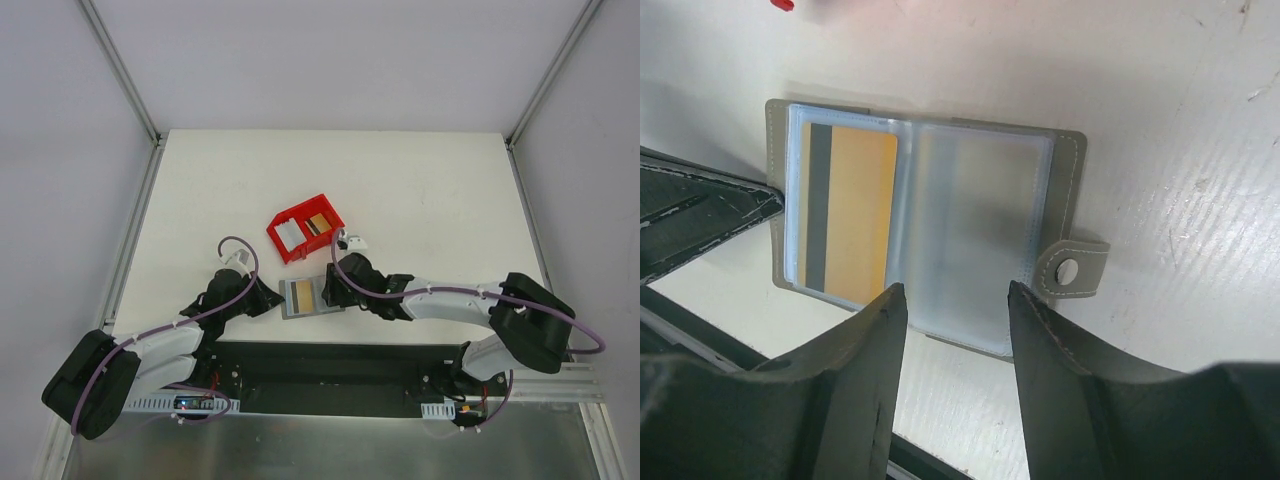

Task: Put the credit cards into the card holder
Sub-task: Insert the credit card into the card holder.

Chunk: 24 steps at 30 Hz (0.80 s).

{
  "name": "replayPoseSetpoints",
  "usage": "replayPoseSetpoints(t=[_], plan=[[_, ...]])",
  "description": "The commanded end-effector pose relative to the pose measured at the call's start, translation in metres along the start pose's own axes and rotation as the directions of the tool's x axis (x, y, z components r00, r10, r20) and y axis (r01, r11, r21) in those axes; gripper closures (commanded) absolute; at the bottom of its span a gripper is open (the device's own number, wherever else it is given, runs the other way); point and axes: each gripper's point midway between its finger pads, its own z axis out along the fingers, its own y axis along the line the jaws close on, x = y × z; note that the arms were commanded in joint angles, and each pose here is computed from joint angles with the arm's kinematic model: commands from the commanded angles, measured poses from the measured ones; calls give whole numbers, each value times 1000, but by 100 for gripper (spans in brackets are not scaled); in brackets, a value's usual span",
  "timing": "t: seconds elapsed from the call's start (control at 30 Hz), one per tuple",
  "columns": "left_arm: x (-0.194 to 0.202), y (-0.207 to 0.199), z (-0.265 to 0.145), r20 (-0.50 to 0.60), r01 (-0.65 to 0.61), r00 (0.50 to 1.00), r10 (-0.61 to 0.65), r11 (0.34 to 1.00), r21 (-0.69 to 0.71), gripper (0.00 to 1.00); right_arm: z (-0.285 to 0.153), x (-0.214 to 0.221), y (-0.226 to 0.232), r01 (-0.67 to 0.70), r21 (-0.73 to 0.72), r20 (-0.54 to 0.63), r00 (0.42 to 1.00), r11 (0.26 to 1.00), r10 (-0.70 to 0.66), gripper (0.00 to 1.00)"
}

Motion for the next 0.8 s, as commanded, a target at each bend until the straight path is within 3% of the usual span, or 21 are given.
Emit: replayPoseSetpoints(t=[0.0, 0.37, 0.77], plan=[[7, 10, -2, -21, -12, 1000, 12, 1000, -24, 100, 1, -3, -5, -15, 33, 8, 1000, 999, 15, 52], [7, 10, -2, -19, -14, 1000, 14, 1000, -24, 100, 12, 6, 3, -14, 15, -55, 998, 1000, 15, 54], [7, 11, -1, -23, -13, 1000, 12, 1000, -29, 100, -3, -20, 22, 4, -56, 24, 1000, 998, -3, 88]])
